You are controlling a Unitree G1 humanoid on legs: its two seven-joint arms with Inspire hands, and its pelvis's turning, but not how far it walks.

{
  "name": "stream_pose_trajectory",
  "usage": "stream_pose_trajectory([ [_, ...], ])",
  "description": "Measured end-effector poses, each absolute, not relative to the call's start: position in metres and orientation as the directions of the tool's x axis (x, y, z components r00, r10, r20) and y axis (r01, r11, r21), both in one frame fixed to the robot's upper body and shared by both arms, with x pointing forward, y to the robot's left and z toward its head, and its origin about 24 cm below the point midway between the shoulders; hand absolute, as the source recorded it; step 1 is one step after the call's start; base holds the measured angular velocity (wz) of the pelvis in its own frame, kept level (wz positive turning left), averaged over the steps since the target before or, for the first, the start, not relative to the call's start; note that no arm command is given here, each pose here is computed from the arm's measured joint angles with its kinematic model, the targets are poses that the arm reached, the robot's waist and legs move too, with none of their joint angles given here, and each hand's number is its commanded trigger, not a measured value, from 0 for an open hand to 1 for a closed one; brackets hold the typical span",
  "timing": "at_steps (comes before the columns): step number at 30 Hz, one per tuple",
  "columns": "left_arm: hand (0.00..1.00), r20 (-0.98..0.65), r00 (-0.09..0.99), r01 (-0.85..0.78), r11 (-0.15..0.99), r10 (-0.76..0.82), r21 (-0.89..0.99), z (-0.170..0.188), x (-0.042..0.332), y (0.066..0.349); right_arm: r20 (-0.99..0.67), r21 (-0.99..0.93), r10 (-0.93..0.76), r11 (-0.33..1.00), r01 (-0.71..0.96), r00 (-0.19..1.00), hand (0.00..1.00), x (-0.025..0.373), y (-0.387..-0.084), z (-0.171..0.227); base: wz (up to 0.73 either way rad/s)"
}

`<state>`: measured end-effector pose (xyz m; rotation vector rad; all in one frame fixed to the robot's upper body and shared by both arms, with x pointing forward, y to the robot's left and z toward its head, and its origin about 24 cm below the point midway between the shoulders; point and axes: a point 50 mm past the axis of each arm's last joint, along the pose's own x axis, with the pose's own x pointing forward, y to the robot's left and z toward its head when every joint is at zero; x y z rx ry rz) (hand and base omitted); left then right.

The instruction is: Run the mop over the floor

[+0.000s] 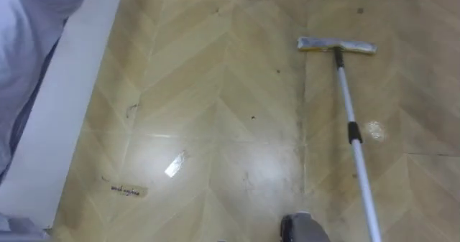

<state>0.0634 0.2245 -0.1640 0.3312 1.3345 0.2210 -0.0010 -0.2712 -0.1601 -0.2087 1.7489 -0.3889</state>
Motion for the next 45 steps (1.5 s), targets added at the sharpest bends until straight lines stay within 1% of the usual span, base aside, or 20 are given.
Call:
stream_pose_trajectory([
  [1, 0.00, -0.913, 0.217, 0.021, 0.934, 0.345, 0.358, -0.164, 0.063, 0.225, -0.911, -0.377, -0.356, 0.924, 0.071, -0.207, 1.00, 0.006, -0.274, -0.159, 0.09],
  [4, 0.00, -0.915, 0.164, -0.041, 0.930, 0.368, 0.366, -0.164, 0.053, 0.230, -0.900, -0.433, -0.428, 0.898, 0.079, -0.078, 1.00, 0.072, -0.299, -0.143, -0.03],
  [6, 0.00, -0.902, 0.201, -0.070, 0.924, 0.383, 0.376, -0.158, 0.054, 0.238, -0.873, -0.461, -0.469, 0.883, 0.092, 0.133, 1.00, 0.150, -0.311, -0.116, 0.00],
  [9, 0.00, -0.899, 0.196, -0.055, 0.920, 0.392, 0.389, -0.156, 0.045, 0.244, -0.809, -0.425, -0.448, 0.893, 0.148, 0.381, 1.00, 0.219, -0.310, -0.083, -0.12],
  [11, 0.00, -0.911, 0.174, -0.037, 0.927, 0.373, 0.372, -0.157, 0.037, 0.243, -0.809, -0.360, -0.408, 0.913, 0.190, 0.423, 1.00, 0.231, -0.304, -0.078, 0.18],
  [14, 0.00, -0.920, 0.190, -0.015, 0.938, 0.342, 0.345, -0.157, 0.042, 0.243, -0.855, -0.265, -0.362, 0.920, 0.289, 0.371, 1.00, 0.202, -0.306, -0.096, 0.48],
  [16, 0.00, -0.920, 0.209, -0.005, 0.941, 0.331, 0.338, -0.156, 0.050, 0.243, -0.889, -0.254, -0.355, 0.908, 0.333, 0.289, 1.00, 0.161, -0.312, -0.113, 0.70],
  [17, 0.00, -0.912, 0.239, 0.001, 0.939, 0.334, 0.344, -0.155, 0.062, 0.242, -0.911, -0.275, -0.357, 0.898, 0.343, 0.206, 1.00, 0.127, -0.316, -0.125, 0.45],
  [18, 0.00, -0.904, 0.264, -0.004, 0.937, 0.338, 0.349, -0.154, 0.069, 0.240, -0.925, -0.307, -0.362, 0.892, 0.331, 0.118, 1.00, 0.094, -0.318, -0.133, 0.28],
  [21, 0.00, -0.892, 0.309, -0.037, 0.941, 0.331, 0.337, -0.153, 0.082, 0.234, -0.921, -0.388, -0.381, 0.883, 0.263, -0.080, 1.00, 0.027, -0.313, -0.144, -0.05],
  [23, 0.00, -0.879, 0.337, -0.050, 0.939, 0.336, 0.340, -0.152, 0.090, 0.232, -0.919, -0.394, -0.376, 0.888, 0.238, -0.119, 1.00, 0.015, -0.303, -0.149, -0.55],
  [26, 0.00, -0.881, 0.341, -0.065, 0.943, 0.329, 0.327, -0.154, 0.090, 0.225, -0.918, -0.394, -0.376, 0.900, 0.186, -0.127, 1.00, 0.012, -0.289, -0.155, -0.73],
  [30, 0.00, -0.894, 0.273, -0.064, 0.934, 0.356, 0.352, -0.159, 0.076, 0.225, -0.919, -0.390, -0.377, 0.911, 0.131, -0.114, 1.00, 0.031, -0.276, -0.158, -0.38],
  [34, 0.00, -0.899, 0.208, -0.068, 0.923, 0.385, 0.380, -0.161, 0.063, 0.228, -0.892, -0.452, -0.448, 0.879, 0.152, -0.058, 1.00, 0.077, -0.295, -0.144, 0.32],
  [36, 0.00, -0.885, 0.214, -0.090, 0.911, 0.413, 0.403, -0.157, 0.066, 0.236, -0.870, -0.460, -0.485, 0.863, 0.211, 0.088, 1.00, 0.137, -0.310, -0.121, 0.57],
  [37, 0.00, -0.883, 0.215, -0.087, 0.909, 0.417, 0.408, -0.157, 0.065, 0.237, -0.861, -0.455, -0.491, 0.860, 0.232, 0.135, 1.00, 0.152, -0.313, -0.114, 0.19],
  [39, 0.00, -0.879, 0.221, -0.067, 0.906, 0.422, 0.418, -0.156, 0.060, 0.240, -0.817, -0.407, -0.488, 0.866, 0.291, 0.307, 1.00, 0.206, -0.316, -0.087, -0.11],
  [40, 0.00, -0.879, 0.218, -0.065, 0.905, 0.424, 0.420, -0.156, 0.058, 0.241, -0.823, -0.400, -0.481, 0.869, 0.292, 0.303, 1.00, 0.210, -0.313, -0.086, 0.06],
  [42, 0.00, -0.895, 0.178, -0.063, 0.913, 0.408, 0.404, -0.158, 0.043, 0.238, -0.871, -0.356, -0.429, 0.887, 0.295, 0.240, 1.00, 0.189, -0.304, -0.102, 0.11],
  [45, 0.00, -0.921, 0.163, -0.047, 0.935, 0.354, 0.351, -0.160, 0.039, 0.231, -0.868, -0.364, -0.434, 0.887, 0.284, 0.241, 1.00, 0.174, -0.312, -0.106, 0.01],
])
